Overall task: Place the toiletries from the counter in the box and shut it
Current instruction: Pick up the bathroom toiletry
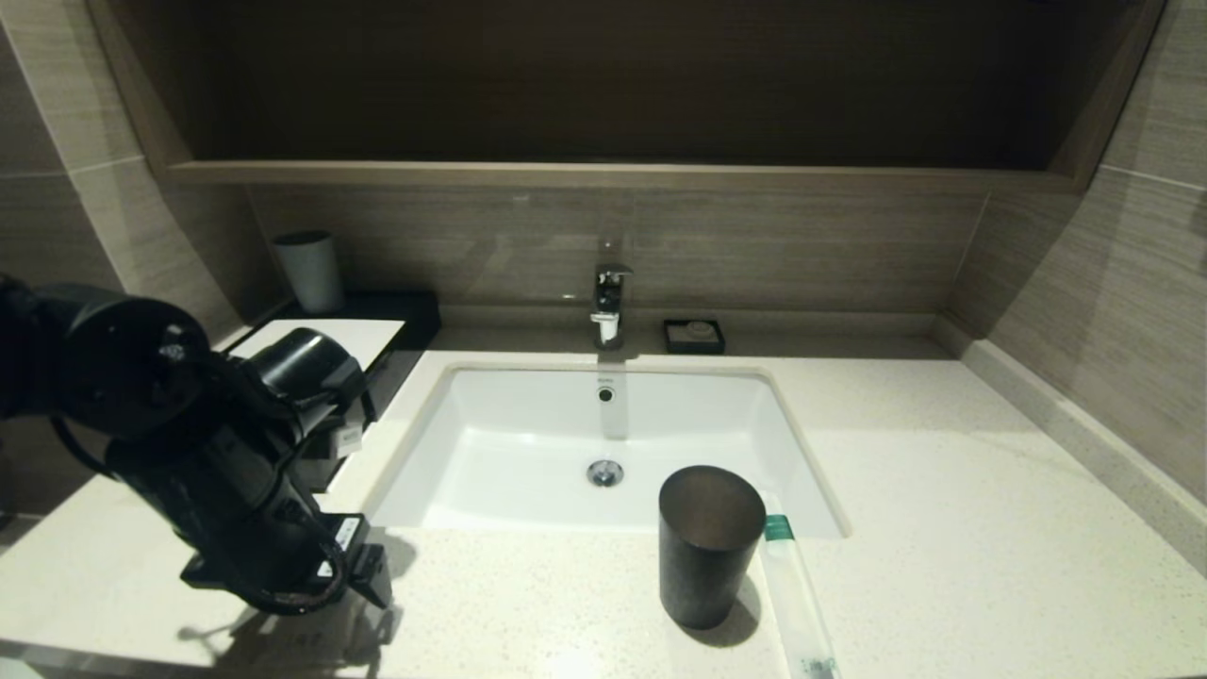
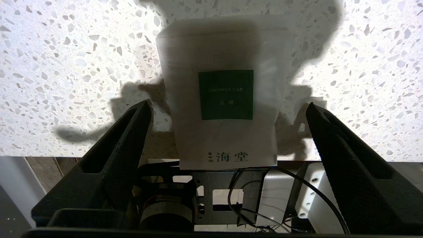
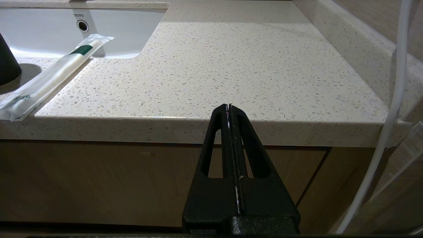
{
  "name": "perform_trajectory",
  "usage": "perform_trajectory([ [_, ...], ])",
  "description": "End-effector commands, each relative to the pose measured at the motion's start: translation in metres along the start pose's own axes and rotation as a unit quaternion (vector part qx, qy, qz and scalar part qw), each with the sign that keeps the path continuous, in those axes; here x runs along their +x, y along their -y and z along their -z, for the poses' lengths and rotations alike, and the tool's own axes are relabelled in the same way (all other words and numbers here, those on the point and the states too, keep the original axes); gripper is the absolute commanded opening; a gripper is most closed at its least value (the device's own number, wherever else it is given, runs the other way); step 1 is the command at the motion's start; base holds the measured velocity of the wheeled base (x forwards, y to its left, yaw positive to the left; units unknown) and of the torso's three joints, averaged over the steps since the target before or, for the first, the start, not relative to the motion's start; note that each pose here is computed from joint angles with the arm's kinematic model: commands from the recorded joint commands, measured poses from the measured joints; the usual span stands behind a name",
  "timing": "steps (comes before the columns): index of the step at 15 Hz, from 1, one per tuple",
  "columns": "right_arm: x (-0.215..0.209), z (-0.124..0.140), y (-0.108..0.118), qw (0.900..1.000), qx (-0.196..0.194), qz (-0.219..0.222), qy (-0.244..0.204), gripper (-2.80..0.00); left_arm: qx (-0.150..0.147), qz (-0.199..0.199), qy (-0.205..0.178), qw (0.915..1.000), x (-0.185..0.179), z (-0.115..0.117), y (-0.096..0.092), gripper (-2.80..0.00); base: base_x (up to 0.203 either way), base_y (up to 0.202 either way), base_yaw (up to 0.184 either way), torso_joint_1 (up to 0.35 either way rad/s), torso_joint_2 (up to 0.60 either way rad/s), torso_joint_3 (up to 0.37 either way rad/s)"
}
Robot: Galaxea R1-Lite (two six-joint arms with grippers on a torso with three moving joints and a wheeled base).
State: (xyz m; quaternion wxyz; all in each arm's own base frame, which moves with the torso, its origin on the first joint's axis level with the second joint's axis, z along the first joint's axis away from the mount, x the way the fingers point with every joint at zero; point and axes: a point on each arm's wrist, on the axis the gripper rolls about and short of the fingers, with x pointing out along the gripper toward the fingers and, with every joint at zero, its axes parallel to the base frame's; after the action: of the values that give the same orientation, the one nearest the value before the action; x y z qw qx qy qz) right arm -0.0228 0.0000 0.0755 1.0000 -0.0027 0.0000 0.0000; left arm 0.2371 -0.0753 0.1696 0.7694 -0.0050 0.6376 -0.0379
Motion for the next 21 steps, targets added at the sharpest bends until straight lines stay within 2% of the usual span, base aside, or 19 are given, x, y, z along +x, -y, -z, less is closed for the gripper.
perform_trajectory([
  [1, 0.0000, 0.0000, 0.0000, 1.000, 0.000, 0.000, 0.000, -2.80, -0.002, 0.000, -0.005, 1.0000, 0.0017, 0.0002, 0.0000, 0.00, 0.000, 0.000, 0.000, 0.000, 0.00, 0.000],
  [10, 0.0000, 0.0000, 0.0000, 1.000, 0.000, 0.000, 0.000, -2.80, -0.002, -0.001, -0.005, 1.0000, 0.0047, -0.0021, 0.0001, 0.00, 0.000, 0.000, 0.000, 0.000, 0.00, 0.000],
  [11, 0.0000, 0.0000, 0.0000, 1.000, 0.000, 0.000, 0.000, -2.80, -0.003, -0.002, -0.005, 1.0000, 0.0047, -0.0022, -0.0003, -2.80, 0.000, 0.000, 0.000, 0.000, 0.00, 0.000],
  [21, 0.0000, 0.0000, 0.0000, 1.000, 0.000, 0.000, 0.000, -2.80, -0.005, 0.000, 0.007, 1.0000, 0.0020, -0.0046, -0.0005, -2.80, 0.000, 0.000, 0.000, 0.000, 0.00, 0.000],
])
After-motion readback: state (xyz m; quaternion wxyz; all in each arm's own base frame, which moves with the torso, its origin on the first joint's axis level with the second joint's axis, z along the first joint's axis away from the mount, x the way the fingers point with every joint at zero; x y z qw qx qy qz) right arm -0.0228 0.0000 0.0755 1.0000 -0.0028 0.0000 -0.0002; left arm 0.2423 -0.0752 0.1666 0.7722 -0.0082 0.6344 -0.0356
